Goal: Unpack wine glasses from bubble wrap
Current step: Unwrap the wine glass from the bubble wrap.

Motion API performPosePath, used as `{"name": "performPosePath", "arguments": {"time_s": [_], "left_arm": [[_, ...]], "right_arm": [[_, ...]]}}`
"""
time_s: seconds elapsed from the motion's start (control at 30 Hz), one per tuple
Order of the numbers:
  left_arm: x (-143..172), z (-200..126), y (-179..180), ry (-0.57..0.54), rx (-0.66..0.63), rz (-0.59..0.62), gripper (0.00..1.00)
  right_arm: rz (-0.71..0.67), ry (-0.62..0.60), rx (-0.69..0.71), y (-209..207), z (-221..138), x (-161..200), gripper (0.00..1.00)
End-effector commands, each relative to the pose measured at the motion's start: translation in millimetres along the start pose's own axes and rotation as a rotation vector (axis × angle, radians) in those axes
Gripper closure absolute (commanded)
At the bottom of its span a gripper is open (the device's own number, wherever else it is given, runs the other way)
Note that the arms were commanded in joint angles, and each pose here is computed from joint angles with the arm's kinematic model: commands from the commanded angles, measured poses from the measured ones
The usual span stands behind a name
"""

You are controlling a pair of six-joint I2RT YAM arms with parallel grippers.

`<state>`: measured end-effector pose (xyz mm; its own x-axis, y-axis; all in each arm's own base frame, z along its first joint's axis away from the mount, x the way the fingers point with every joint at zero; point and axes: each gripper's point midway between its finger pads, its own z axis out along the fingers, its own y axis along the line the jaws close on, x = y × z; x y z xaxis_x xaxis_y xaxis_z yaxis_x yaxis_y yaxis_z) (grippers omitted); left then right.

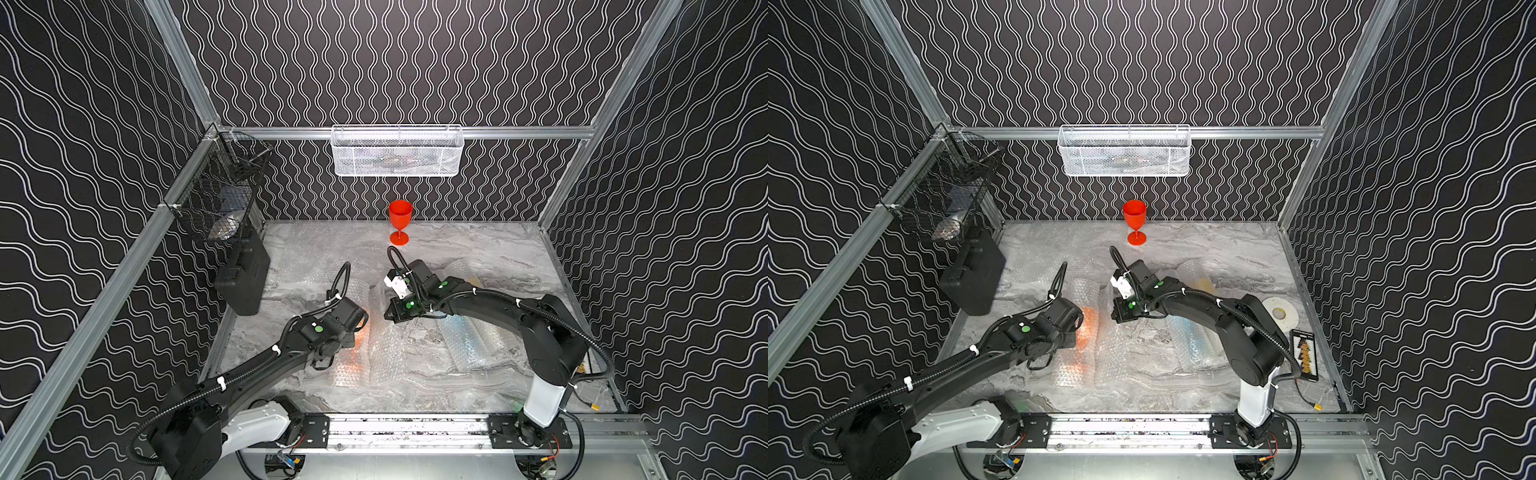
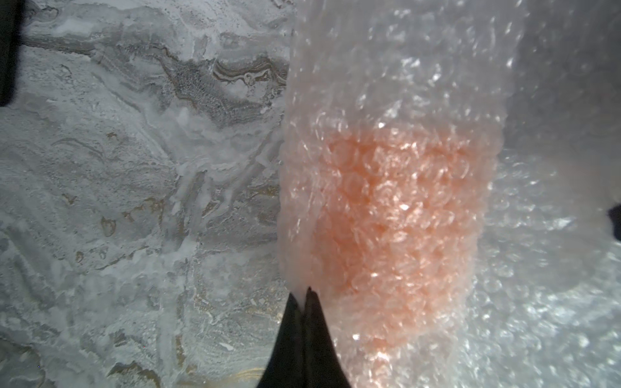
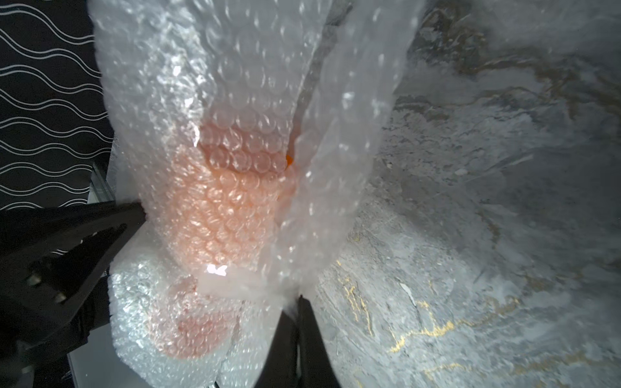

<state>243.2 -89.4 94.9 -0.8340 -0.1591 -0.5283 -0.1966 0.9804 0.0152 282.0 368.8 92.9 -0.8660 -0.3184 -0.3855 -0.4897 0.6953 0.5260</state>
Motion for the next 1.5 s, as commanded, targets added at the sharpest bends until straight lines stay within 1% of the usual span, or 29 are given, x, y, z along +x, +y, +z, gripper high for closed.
{"name": "performPosePath", "arguments": {"time_s": [0.0,0.03,0.1,0.17,0.27,0.33,0.47,0.67,0.8,0.9,0.97,1.0,1.07,1.13,1.17,1.27,1.47], "left_arm": [[3.5,4.1,12.1,0.012,-0.064,-0.016,1.0],[4.0,5.6,13.7,0.015,-0.074,-0.014,1.0],[3.6,8.2,12.9,0.017,-0.07,-0.01,0.89],[1.7,10.4,12.1,0.022,-0.064,-0.01,0.83],[-3.1,9.3,10.6,0.017,-0.058,-0.012,0.77],[-7.7,7.8,6.2,0.005,-0.036,-0.002,0.73],[-20.1,-2.7,4.6,-0.018,-0.036,0.026,0.68],[-36.4,-24.1,-6.7,-0.045,0.038,0.05,0.63],[-34.4,-33.3,-28.7,-0.021,0.174,0.051,0.55],[-21.2,-35.6,-45.1,0.023,0.286,0.022,0.49],[-11.8,-36.7,-52.8,0.05,0.322,0.026,0.45],[-6.6,-37.5,-54.5,0.062,0.313,0.044,0.44],[1.1,-39.1,-52.8,0.077,0.261,0.09,0.39],[7.7,-37.9,-51.3,0.105,0.21,0.135,0.38],[9.4,-36.9,-51.8,0.112,0.195,0.151,0.35],[14.4,-32.6,-51.4,0.135,0.13,0.2,0.34],[18.6,-25.6,-55.0,0.141,0.016,0.305,0.34]], "right_arm": [[0.001,-0.013,-0.027,5.0,5.5,-5.6,0.94],[0.002,-0.003,-0.026,4.8,7.1,-4.4,0.94],[0.003,-0.002,-0.025,4.4,7.4,-3.3,0.94],[0.008,-0.007,-0.023,2.1,8.8,-1.1,0.94],[0.009,0.014,-0.018,1.0,10.6,1.7,0.94],[0.011,0.003,-0.016,0.6,9.3,1.6,0.94],[0.011,0.006,-0.013,0.0,10.4,1.3,0.93],[0.017,0.008,-0.004,-3.7,13.2,2.4,0.94],[0.032,-0.016,0.014,-7.3,11.7,0.9,0.93],[0.042,-0.011,0.006,-6.3,13.2,0.3,0.93],[0.044,-0.014,0.0,-5.4,13.5,0.1,0.93],[0.047,-0.021,-0.001,-6.2,14.1,0.1,0.93],[0.049,-0.022,0.002,-7.7,15.2,0.3,0.93],[0.044,-0.01,0.006,-7.3,15.2,0.7,0.93],[0.045,-0.014,0.003,-7.1,15.0,0.6,0.93],[0.049,-0.021,-0.006,-6.9,15.9,0.9,0.93],[0.045,-0.031,-0.002,-7.3,13.0,1.5,0.92]]}}
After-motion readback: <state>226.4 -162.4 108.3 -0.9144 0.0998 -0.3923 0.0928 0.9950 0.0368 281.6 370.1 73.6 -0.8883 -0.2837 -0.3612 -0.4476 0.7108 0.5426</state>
